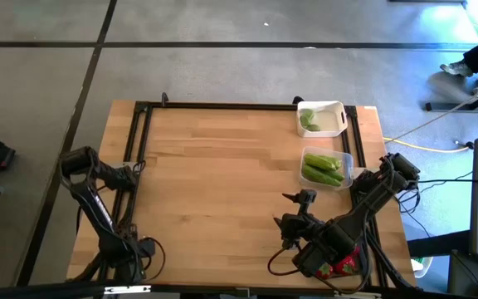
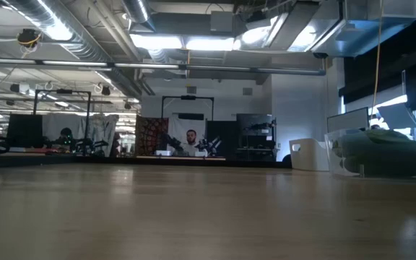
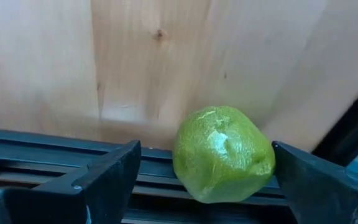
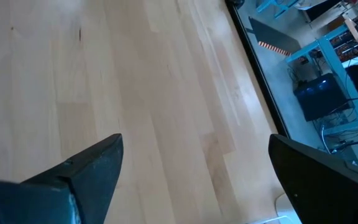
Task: Sort produce into baskets
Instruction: Put the lime into the white bin
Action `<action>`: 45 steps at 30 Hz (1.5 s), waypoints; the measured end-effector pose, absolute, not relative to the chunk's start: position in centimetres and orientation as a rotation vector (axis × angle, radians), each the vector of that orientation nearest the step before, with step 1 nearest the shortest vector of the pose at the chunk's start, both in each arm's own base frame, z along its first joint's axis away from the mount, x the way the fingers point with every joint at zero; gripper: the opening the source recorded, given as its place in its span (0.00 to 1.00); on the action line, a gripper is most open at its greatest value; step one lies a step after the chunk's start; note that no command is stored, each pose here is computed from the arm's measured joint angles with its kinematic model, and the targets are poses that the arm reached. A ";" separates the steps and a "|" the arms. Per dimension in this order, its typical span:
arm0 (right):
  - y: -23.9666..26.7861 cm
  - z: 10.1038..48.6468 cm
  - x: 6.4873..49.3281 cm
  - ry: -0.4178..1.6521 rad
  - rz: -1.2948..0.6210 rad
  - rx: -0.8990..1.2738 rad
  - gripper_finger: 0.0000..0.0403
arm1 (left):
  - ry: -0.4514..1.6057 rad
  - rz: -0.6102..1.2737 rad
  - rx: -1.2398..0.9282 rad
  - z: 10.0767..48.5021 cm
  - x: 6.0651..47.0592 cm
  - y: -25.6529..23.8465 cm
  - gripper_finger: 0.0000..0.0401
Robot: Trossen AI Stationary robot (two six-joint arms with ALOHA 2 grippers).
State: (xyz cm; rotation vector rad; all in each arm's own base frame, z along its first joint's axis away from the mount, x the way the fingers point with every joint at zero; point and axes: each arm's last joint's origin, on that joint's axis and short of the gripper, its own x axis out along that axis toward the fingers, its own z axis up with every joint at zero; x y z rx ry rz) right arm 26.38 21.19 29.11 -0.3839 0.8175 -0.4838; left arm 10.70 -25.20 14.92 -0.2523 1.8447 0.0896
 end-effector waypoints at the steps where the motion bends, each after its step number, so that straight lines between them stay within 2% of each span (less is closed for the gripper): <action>1: 21.2 29.1 26.4 0.817 -0.484 -0.384 0.94 | 1.846 0.094 -0.250 14.9 10.7 -25.2 0.86; 4: 21.2 29.1 26.4 0.813 -0.487 -0.386 0.94 | 1.848 0.099 -0.247 14.8 10.7 -25.2 0.79; 12: 21.2 29.1 26.4 0.811 -0.487 -0.386 0.94 | 1.852 0.090 -0.191 14.8 11.0 -24.7 0.50; 15: 21.2 29.1 26.4 0.810 -0.487 -0.383 0.94 | 1.852 0.158 -0.163 14.8 11.4 -23.8 0.45; 21: 21.2 29.1 26.4 0.805 -0.489 -0.373 0.94 | 1.777 0.129 -0.150 15.6 12.6 -23.0 0.46; 34: 20.3 29.2 27.3 0.782 -0.550 -0.314 0.94 | 1.329 0.201 -0.074 20.4 15.0 -18.6 0.47; 45: 19.2 29.2 28.7 0.740 -0.600 -0.204 0.94 | 0.975 0.252 -0.230 25.0 15.5 -15.6 0.47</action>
